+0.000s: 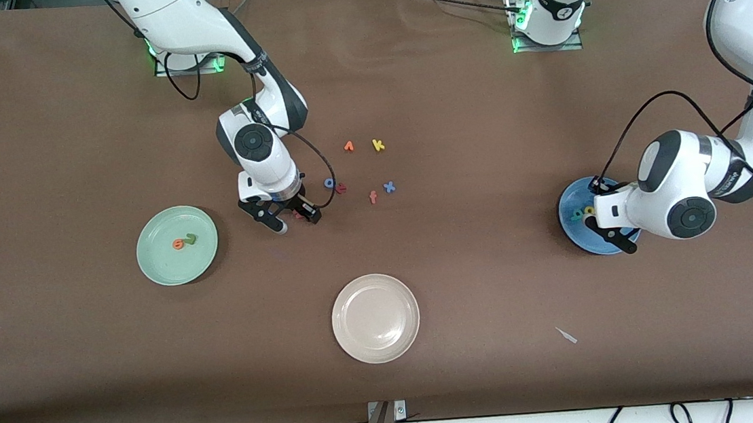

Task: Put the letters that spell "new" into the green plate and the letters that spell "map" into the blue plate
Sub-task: 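Carry the blue E to the blue plate with the left gripper and release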

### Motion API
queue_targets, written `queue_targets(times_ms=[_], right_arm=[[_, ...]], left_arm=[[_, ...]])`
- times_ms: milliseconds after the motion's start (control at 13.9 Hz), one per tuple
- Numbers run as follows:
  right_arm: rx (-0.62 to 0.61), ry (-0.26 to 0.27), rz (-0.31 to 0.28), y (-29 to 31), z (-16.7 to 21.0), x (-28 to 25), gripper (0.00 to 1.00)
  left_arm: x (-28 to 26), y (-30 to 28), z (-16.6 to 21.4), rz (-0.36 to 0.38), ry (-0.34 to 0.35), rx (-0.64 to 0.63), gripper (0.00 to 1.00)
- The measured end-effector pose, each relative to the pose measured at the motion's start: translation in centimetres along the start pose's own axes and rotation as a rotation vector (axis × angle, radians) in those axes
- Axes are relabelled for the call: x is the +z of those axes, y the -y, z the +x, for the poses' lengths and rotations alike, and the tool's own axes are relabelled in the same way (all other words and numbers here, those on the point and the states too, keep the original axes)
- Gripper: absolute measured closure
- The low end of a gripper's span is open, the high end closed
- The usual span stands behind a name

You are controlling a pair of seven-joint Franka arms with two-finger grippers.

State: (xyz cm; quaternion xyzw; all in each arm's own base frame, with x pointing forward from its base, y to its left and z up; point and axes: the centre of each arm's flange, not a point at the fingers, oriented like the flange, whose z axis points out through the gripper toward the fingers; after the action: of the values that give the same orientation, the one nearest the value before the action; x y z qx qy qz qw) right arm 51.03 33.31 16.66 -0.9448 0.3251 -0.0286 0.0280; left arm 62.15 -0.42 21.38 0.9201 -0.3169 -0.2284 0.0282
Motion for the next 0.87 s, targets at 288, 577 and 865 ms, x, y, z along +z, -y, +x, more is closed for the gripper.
queue_targets(times_ms=[288,577,865], right_arm=[[-0.003,0.001,-0.007,-0.1,-0.2,0.4,0.52],[-0.004,0.001,-0.007,-0.1,-0.3,0.5,0.47],[-0.004,-0.001,-0.008,-0.1,-0.2,0.5,0.36]], left_arm=[[-3.5,1.5,-1.0,0.012,0.001,-0.041,0.09],[-8.6,3.2,-3.6,0.018,0.023,-0.119,0.0],[-12.8,3.4,-5.6,0.055,-0.02,-0.291,0.0]])
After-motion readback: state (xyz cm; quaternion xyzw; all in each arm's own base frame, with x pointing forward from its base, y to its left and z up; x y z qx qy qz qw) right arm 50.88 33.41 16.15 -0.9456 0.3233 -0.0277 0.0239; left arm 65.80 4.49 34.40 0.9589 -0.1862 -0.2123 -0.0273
